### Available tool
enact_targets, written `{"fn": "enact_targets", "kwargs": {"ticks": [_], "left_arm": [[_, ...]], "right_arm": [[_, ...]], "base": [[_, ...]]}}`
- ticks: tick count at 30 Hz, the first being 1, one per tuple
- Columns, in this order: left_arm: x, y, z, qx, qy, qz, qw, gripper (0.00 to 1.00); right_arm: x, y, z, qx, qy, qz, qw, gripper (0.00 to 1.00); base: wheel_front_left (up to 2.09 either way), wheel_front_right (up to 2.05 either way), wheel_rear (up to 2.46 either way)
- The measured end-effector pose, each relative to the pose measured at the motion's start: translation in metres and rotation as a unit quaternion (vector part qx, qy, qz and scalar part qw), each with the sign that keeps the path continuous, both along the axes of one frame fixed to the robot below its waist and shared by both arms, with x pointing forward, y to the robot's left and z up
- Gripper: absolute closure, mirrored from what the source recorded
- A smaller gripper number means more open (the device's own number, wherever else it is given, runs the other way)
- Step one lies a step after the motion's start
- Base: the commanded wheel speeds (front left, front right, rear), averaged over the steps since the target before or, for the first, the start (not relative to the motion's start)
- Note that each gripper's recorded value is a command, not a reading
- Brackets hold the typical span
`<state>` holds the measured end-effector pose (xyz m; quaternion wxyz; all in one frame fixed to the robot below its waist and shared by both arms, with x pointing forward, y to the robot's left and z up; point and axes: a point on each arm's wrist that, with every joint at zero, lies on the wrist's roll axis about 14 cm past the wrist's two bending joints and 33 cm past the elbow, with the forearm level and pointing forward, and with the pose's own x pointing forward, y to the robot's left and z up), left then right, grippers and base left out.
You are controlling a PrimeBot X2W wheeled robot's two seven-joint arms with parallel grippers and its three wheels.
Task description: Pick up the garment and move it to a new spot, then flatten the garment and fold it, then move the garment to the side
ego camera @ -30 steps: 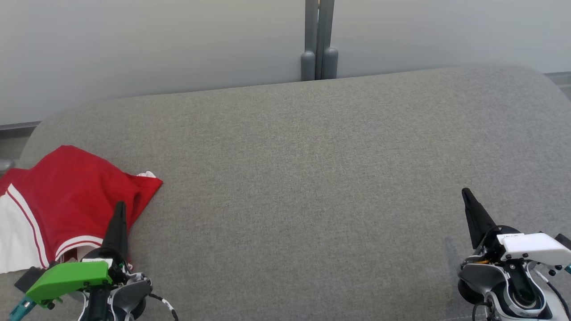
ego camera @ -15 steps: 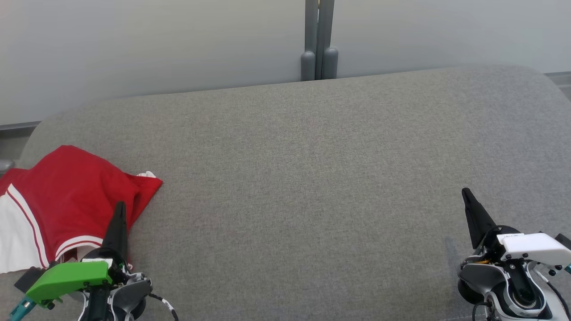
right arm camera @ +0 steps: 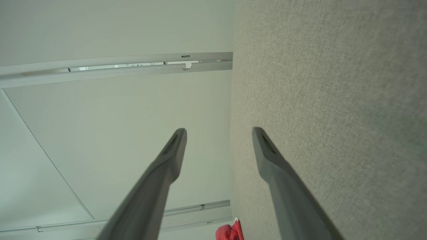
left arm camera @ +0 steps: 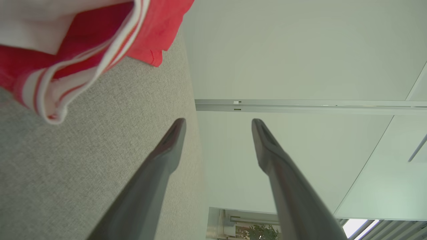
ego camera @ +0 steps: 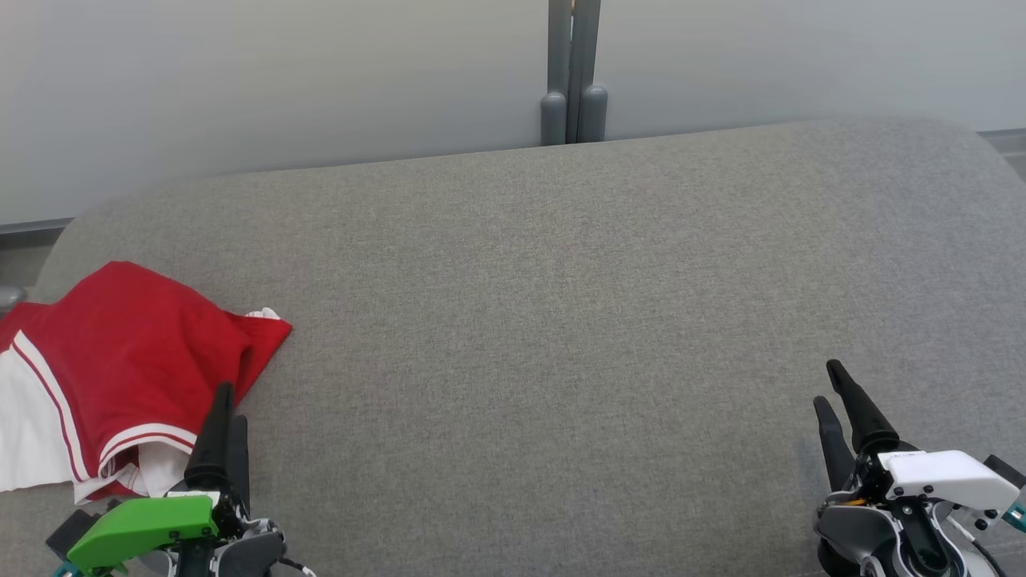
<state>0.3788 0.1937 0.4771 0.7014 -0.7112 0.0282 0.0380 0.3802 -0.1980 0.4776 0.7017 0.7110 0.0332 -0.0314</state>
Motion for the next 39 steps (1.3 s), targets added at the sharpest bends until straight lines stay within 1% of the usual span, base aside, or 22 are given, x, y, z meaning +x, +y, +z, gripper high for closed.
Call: {"fn": "enact_targets", "kwargs": {"ticks": [2, 7, 15, 19, 26, 29, 39], "left_arm": [[0.0, 0.0, -0.001, 0.011, 0.002, 0.0, 1.0, 0.0], [0.0, 0.0, -0.003, 0.071, 0.008, -0.004, 0.997, 0.0], [-0.001, -0.004, -0.008, 0.171, 0.023, -0.02, 0.985, 0.0], [-0.002, -0.006, -0.013, 0.219, 0.035, -0.03, 0.975, 0.0], [-0.003, -0.007, -0.019, 0.286, 0.047, -0.039, 0.956, 0.0], [-0.003, -0.007, -0.02, 0.301, 0.05, -0.04, 0.951, 0.0], [-0.005, -0.006, -0.025, 0.381, 0.059, -0.049, 0.921, 0.0]], "right_arm": [[0.0, 0.001, 0.0, -0.011, 0.0, 0.001, 1.0, 0.0], [0.001, -0.001, 0.001, -0.057, 0.002, 0.003, 0.998, 0.0], [0.002, 0.002, 0.003, -0.15, 0.0, 0.013, 0.989, 0.0], [0.002, 0.005, 0.003, -0.192, 0.001, 0.02, 0.981, 0.0], [0.002, 0.009, 0.003, -0.257, -0.001, 0.031, 0.966, 0.0], [0.003, 0.01, 0.003, -0.274, -0.002, 0.033, 0.961, 0.0], [0.002, 0.014, 0.002, -0.343, -0.007, 0.043, 0.938, 0.0]], "base": [[0.0, 0.0, 0.0], [0.0, 0.0, 0.0], [0.0, 0.0, 0.0], [0.0, 0.0, 0.0], [0.0, 0.0, 0.0], [0.0, 0.0, 0.0], [0.0, 0.0, 0.0]]}}
